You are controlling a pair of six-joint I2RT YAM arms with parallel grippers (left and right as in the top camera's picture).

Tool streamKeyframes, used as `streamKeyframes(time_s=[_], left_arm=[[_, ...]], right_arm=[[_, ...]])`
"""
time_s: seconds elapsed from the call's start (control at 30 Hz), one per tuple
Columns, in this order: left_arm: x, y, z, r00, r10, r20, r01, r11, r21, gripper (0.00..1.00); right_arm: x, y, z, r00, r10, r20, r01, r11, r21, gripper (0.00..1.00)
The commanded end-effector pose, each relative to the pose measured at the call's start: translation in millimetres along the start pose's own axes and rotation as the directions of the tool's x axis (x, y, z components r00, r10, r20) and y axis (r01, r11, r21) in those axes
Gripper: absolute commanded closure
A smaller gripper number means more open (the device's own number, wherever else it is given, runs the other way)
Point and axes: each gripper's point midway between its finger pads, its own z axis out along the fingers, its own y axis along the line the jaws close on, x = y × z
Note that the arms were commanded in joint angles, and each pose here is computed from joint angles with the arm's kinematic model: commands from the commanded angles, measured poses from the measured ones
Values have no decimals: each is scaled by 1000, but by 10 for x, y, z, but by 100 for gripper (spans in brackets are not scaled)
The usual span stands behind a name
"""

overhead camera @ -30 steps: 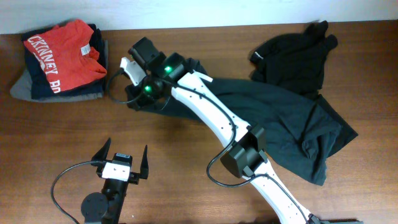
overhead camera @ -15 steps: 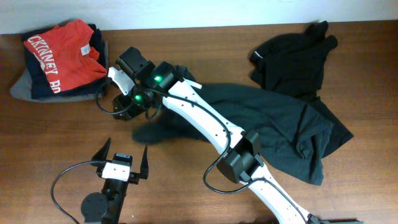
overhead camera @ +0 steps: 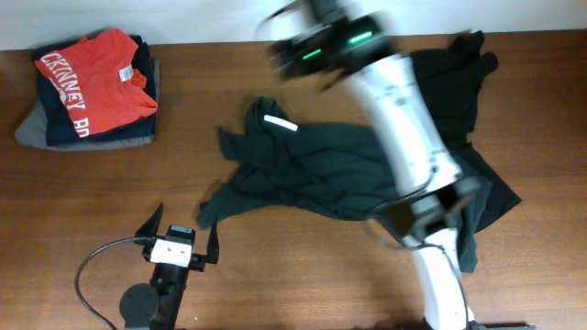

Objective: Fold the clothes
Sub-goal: 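Drag the dark shirt leftward across the table with the right gripper, then pull the right gripper back right, spreading the shirt flat, then release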

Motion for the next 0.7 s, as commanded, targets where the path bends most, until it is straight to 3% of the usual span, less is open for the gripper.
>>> streamKeyframes(time_s=[0.0, 0.13, 0.27, 0.67], left_arm=[[13, 16, -3, 1000, 16, -1, -16, 1000, -9, 1], [13, 16, -3, 1000, 16, -1, -16, 1000, -9, 1], [12, 16, -3, 1000, 16, 0, -16, 1000, -9, 1], [12, 16, -3, 1000, 16, 0, -16, 1000, -9, 1]], right_arm=[[81, -950, -3, 992, 121, -32, -116, 984, 134, 5], [329, -1678, 212, 964, 249, -91, -232, 960, 158, 8], [622, -2012, 477, 944, 281, -173, -262, 957, 125, 8], [1417, -2231, 1194, 890, 293, -349, -241, 953, 184, 2]])
